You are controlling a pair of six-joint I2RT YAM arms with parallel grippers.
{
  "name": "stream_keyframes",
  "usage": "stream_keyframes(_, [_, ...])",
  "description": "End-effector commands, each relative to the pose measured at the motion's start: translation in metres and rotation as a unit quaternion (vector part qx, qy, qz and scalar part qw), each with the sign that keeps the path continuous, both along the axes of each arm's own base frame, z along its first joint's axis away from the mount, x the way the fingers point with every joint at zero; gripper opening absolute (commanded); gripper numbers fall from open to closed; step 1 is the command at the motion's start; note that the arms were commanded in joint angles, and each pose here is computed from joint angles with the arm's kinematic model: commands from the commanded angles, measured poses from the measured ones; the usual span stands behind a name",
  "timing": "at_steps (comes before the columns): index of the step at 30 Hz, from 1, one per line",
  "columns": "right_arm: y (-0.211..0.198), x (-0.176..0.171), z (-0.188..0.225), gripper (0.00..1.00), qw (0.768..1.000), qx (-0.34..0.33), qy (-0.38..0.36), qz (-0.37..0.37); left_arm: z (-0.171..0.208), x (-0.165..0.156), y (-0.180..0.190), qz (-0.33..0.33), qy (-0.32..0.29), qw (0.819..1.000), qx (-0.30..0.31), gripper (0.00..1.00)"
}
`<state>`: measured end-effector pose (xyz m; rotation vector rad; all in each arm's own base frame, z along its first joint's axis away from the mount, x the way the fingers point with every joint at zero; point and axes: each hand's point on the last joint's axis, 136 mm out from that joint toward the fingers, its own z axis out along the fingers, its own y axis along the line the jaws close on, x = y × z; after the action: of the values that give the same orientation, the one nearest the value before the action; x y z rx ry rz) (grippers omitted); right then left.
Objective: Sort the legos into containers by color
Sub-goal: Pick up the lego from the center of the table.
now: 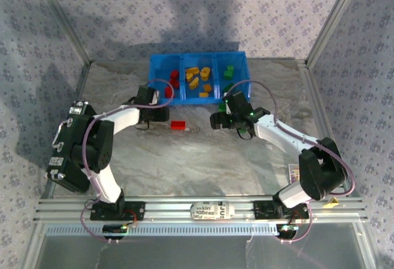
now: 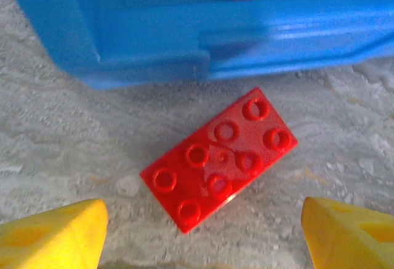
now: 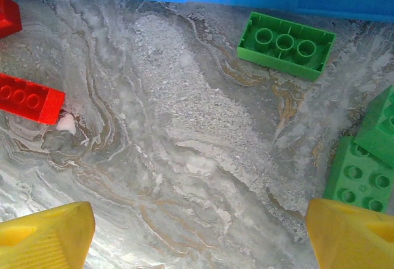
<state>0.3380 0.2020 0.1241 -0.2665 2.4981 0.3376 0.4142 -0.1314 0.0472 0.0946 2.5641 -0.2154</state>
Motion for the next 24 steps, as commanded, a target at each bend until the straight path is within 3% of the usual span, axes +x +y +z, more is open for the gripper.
stream_keyframes(1, [-0.002,-0.002,0.007,0.91,1.000,0.019,-0.007,-0.004,0.004,0.019,0.000,-0.004,-0.024,1.000,-0.001,0.83])
stream_keyframes(8, [-0.006,-0.006,0.001,0.90,1.000,0.020,-0.001,-0.004,-0.005,0.030,-0.007,-0.009,-0.016,1.000,-0.011,0.82])
stream_keyframes(18, [-0.004,-0.005,-0.001,0.90,1.000,0.030,0.001,-0.003,-0.003,0.017,-0.032,-0.041,0.002,0.999,-0.014,0.80])
stream_keyframes(24, [-0.004,-0.007,-0.002,0.90,0.999,0.031,0.005,-0.006,-0.006,0.015,-0.042,-0.054,0.013,0.998,-0.001,0.74])
